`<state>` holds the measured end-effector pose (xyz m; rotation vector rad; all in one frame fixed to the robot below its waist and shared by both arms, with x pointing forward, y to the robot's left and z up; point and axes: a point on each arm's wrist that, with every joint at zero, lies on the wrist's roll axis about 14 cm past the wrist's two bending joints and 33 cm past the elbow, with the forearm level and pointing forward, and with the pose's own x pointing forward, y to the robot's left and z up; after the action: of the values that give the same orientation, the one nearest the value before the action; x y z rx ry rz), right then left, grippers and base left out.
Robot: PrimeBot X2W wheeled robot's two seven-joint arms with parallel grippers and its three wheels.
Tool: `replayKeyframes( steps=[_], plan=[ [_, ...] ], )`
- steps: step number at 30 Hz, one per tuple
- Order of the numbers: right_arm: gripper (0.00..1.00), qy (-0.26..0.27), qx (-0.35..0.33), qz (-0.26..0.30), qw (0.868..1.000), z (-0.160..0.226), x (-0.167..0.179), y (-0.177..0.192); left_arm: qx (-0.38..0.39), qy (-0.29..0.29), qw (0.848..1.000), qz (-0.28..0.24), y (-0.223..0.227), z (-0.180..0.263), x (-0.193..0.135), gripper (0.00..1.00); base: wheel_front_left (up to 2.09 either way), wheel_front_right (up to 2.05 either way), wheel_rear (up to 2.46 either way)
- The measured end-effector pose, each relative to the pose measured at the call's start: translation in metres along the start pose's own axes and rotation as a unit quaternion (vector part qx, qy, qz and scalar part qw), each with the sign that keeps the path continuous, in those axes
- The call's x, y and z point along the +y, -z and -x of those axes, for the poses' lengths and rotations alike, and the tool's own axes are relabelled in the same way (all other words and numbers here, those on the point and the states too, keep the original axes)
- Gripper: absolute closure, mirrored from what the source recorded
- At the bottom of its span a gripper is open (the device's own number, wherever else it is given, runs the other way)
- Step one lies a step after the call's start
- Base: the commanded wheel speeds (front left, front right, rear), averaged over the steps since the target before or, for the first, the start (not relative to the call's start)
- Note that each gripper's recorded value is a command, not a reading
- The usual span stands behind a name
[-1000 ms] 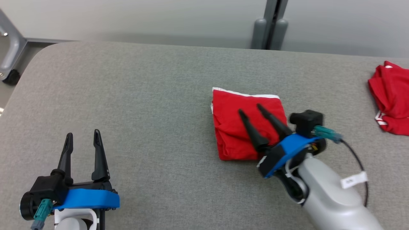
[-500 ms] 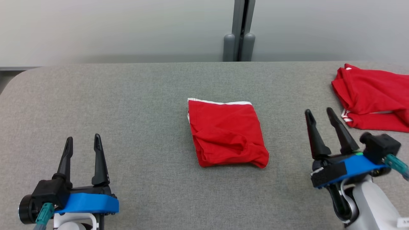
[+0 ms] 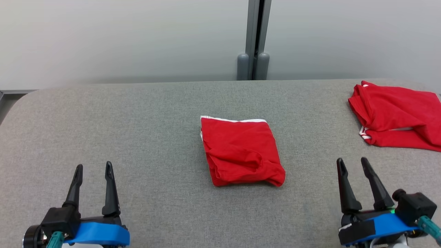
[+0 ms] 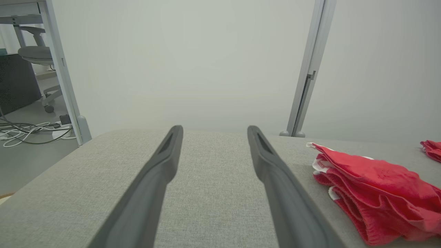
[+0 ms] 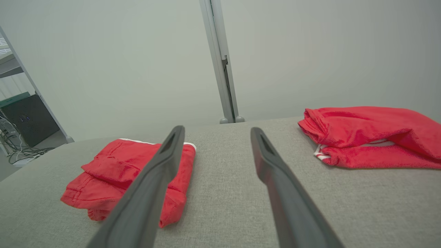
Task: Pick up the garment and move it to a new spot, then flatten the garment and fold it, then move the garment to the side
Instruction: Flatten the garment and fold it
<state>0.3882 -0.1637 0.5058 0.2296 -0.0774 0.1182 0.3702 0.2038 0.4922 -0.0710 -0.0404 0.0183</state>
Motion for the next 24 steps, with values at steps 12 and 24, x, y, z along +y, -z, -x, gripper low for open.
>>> replayKeyframes(
  steps=[12,24],
  plan=[
    [0.00,0.007,0.011,0.005,1.000,0.013,0.002,0.008,0.011,0.004,1.000,-0.012,0.006,0.008,-0.002,0.00,0.00,0.00,0.00],
    [0.00,0.009,0.016,0.006,1.000,0.013,0.002,0.011,0.014,0.005,1.000,-0.015,0.008,0.009,-0.001,0.00,0.00,0.00,0.00]
  ],
)
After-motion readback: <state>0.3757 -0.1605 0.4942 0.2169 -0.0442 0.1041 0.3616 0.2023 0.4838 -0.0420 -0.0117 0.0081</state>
